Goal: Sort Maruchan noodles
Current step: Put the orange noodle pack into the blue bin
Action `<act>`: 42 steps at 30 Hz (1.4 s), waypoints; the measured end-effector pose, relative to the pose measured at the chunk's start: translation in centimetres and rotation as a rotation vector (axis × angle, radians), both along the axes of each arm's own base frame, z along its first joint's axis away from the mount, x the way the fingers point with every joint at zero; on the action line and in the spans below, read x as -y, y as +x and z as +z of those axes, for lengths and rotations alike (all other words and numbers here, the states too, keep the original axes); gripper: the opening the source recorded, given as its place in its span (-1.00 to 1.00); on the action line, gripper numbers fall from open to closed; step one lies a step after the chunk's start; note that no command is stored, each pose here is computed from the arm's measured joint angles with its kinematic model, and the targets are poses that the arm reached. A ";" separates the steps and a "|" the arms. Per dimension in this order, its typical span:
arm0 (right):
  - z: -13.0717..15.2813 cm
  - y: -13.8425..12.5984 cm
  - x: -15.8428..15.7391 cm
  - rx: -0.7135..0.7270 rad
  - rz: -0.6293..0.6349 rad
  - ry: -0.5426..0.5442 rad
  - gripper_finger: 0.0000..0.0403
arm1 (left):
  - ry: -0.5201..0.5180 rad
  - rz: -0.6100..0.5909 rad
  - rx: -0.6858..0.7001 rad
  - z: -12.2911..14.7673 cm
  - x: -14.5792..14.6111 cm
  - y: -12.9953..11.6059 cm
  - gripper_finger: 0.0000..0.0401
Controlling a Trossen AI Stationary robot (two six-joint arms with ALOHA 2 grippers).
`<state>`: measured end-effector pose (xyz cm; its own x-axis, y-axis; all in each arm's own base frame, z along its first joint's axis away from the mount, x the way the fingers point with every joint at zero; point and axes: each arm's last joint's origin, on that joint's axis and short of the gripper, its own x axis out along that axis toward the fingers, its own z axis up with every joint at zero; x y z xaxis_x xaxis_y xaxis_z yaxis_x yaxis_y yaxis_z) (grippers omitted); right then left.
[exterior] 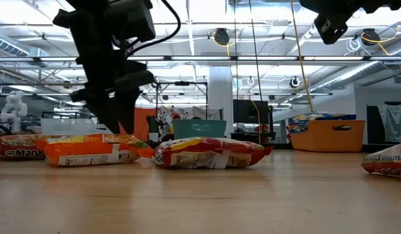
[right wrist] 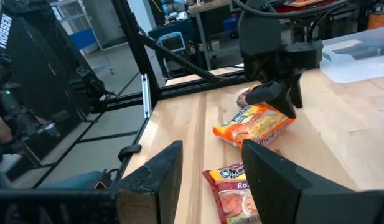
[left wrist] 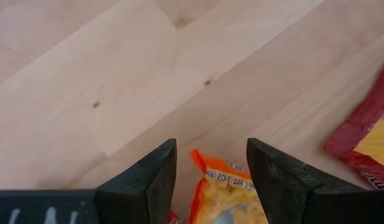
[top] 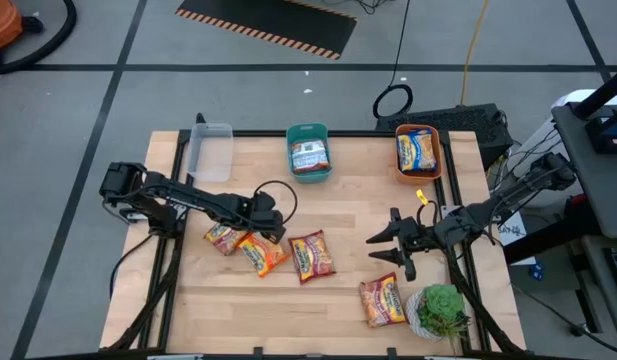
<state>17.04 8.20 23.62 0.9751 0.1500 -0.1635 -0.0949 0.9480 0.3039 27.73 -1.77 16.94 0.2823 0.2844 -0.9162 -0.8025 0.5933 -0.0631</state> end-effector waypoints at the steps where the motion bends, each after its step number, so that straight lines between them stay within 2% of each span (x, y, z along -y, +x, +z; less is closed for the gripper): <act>1: 0.0 0.0 0.0 0.000 0.000 -0.005 -0.21 | 0.000 0.002 -0.002 0.0 0.0 0.0 0.00; 8: 0.0 0.0 0.0 0.004 0.002 -0.026 -0.21 | -0.016 0.057 -0.011 -1.5 -0.2 -1.0 0.00; 15: 0.0 0.0 0.0 0.005 0.003 -0.031 -0.21 | -0.086 0.057 0.047 -3.5 -0.7 -1.6 0.00; 25: 0.2 0.0 0.0 0.025 0.008 -0.061 -0.21 | -0.123 0.061 0.081 -3.8 -0.7 -1.6 -0.02; 28: 0.2 0.0 0.0 0.031 0.008 -0.063 -0.21 | -0.132 0.052 0.086 -3.8 -0.5 -1.6 -0.16; 37: 0.2 0.0 0.0 0.033 0.010 -0.069 -0.21 | -0.141 -0.026 0.072 -3.8 -0.3 -1.5 -0.94; 42: 0.3 0.0 0.0 0.041 0.013 -0.089 -0.21 | -0.138 -0.104 0.110 -2.5 0.2 -0.2 -0.98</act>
<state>17.08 8.20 23.90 0.9793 0.1491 -0.1370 -0.1177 0.9697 0.2141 27.48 -1.95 14.41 0.4042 0.1226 -0.9064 -0.7211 0.6524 -0.2333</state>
